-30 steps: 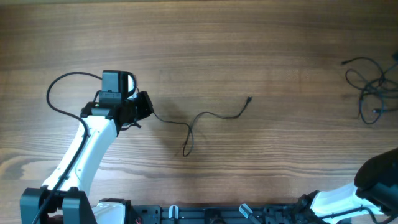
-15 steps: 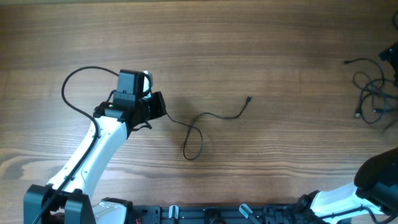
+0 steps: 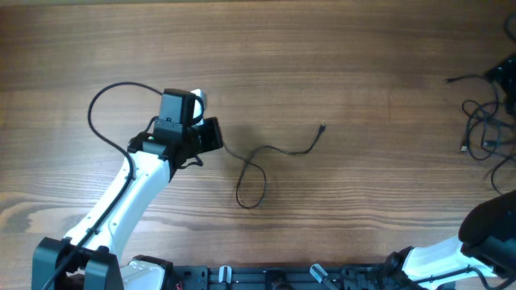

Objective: Untangle cables
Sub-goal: 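Move the right gripper back left and grasp the remaining black cable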

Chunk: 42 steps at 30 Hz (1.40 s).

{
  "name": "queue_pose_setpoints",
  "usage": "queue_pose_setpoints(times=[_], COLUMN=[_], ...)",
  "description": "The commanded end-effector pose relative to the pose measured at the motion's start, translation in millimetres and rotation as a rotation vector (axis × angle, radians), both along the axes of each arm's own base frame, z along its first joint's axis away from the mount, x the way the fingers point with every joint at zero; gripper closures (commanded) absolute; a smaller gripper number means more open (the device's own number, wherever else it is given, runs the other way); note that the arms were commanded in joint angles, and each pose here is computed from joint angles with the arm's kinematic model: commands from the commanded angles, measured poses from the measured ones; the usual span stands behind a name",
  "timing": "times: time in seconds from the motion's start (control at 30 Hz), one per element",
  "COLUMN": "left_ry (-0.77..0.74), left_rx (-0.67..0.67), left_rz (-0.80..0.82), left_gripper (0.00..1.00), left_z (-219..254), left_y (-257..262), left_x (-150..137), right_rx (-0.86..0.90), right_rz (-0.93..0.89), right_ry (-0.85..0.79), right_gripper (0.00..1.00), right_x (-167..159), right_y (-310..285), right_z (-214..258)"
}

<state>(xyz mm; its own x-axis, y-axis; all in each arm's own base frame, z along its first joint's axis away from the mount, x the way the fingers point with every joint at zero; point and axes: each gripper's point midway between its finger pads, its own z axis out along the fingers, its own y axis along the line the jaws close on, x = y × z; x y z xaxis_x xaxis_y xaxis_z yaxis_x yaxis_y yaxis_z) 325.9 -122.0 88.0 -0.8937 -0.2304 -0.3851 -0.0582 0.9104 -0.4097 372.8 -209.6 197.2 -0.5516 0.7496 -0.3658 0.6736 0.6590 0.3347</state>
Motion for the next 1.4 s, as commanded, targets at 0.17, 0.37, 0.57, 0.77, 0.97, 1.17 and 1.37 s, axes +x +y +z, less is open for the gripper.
queue_pose_setpoints(times=[0.17, 0.37, 0.57, 0.77, 0.97, 1.17, 1.37], left_ry=[-0.326, -0.36, -0.251, -0.115, 0.033, 0.101, 0.131], left_rx=[-0.456, -0.417, -0.198, -0.076, 0.018, 0.023, 0.025], left_rz=[-0.436, -0.536, -0.308, -0.121, 0.083, 0.214, 0.243], left_gripper=[0.96, 0.54, 0.17, 0.15, 0.05, 0.0, 0.0], left_z=[105, 103, 58, 27, 2, -6, -9], left_y=[-148, -172, -116, -49, 25, 67, 77], left_x=[-9, -28, -3, 5, 0, -4, -10], right_rx=[0.052, 0.012, 0.025, 0.061, 0.093, 0.08, -0.09], right_rz=[0.366, 0.47, 0.582, 0.707, 0.842, 0.984, 0.974], right_ry=[-0.003, 0.025, 0.08, 0.181, 0.29, 0.321, 0.295], right_gripper=[0.11, 0.1, 0.09, 0.09, 0.09, 0.09, 0.12], right_x=[30, 37, 28, 5, -25, -48, -51], right_y=[101, 137, 174, 218, 269, 320, 337], right_z=[-7, -10, -15, -35, -74, -115, -165])
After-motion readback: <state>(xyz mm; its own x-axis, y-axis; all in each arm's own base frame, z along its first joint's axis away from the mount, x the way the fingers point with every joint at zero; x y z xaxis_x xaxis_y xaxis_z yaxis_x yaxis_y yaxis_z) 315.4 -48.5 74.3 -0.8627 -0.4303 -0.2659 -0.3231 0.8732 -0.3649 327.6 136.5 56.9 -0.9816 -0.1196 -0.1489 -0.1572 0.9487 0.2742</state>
